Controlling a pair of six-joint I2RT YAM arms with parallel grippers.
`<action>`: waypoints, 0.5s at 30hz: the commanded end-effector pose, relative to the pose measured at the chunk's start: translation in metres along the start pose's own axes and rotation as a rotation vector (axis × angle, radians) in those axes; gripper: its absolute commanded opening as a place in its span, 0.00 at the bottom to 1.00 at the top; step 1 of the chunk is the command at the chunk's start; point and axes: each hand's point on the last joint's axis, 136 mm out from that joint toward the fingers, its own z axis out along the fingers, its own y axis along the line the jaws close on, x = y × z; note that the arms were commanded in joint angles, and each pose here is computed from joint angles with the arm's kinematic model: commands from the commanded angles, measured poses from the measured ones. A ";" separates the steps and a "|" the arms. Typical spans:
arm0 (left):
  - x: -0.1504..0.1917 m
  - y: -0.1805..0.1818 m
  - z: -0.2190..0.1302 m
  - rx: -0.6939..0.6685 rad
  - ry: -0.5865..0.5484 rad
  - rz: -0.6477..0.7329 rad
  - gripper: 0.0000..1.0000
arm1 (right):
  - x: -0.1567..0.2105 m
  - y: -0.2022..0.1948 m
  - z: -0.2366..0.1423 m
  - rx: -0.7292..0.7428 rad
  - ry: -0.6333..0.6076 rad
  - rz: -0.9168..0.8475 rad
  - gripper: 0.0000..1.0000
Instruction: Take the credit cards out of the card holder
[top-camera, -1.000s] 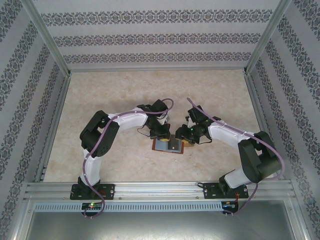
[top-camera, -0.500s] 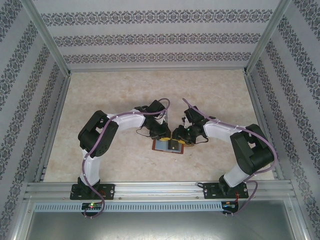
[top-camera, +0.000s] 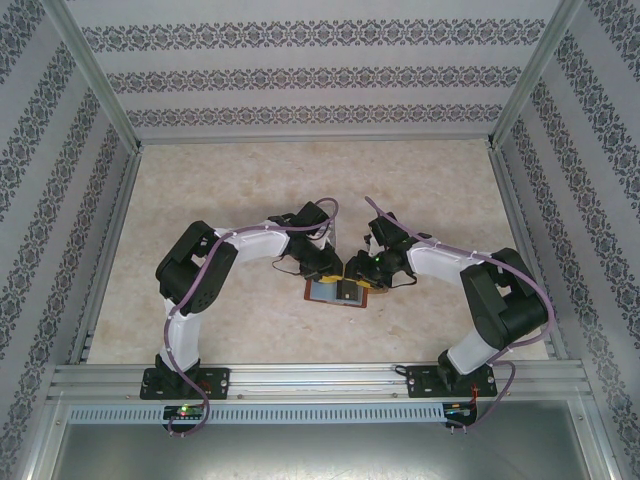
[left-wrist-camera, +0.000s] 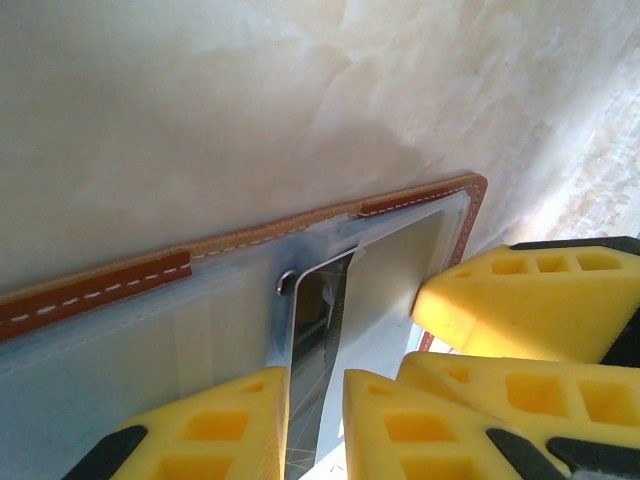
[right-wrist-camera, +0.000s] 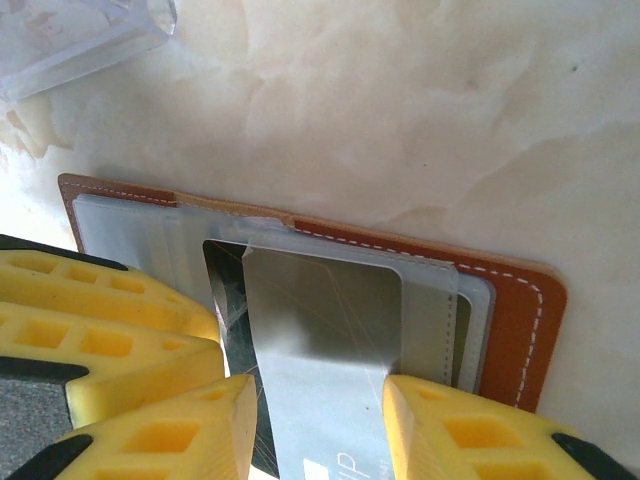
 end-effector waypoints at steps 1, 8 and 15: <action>-0.003 0.010 0.002 -0.017 -0.006 -0.025 0.22 | 0.009 -0.016 0.006 0.057 0.026 0.014 0.41; -0.003 0.017 0.004 -0.051 -0.003 -0.028 0.22 | 0.009 -0.015 0.006 0.054 0.026 0.014 0.41; -0.003 0.020 0.010 -0.052 0.007 -0.032 0.20 | 0.009 -0.015 0.005 0.051 0.026 0.014 0.41</action>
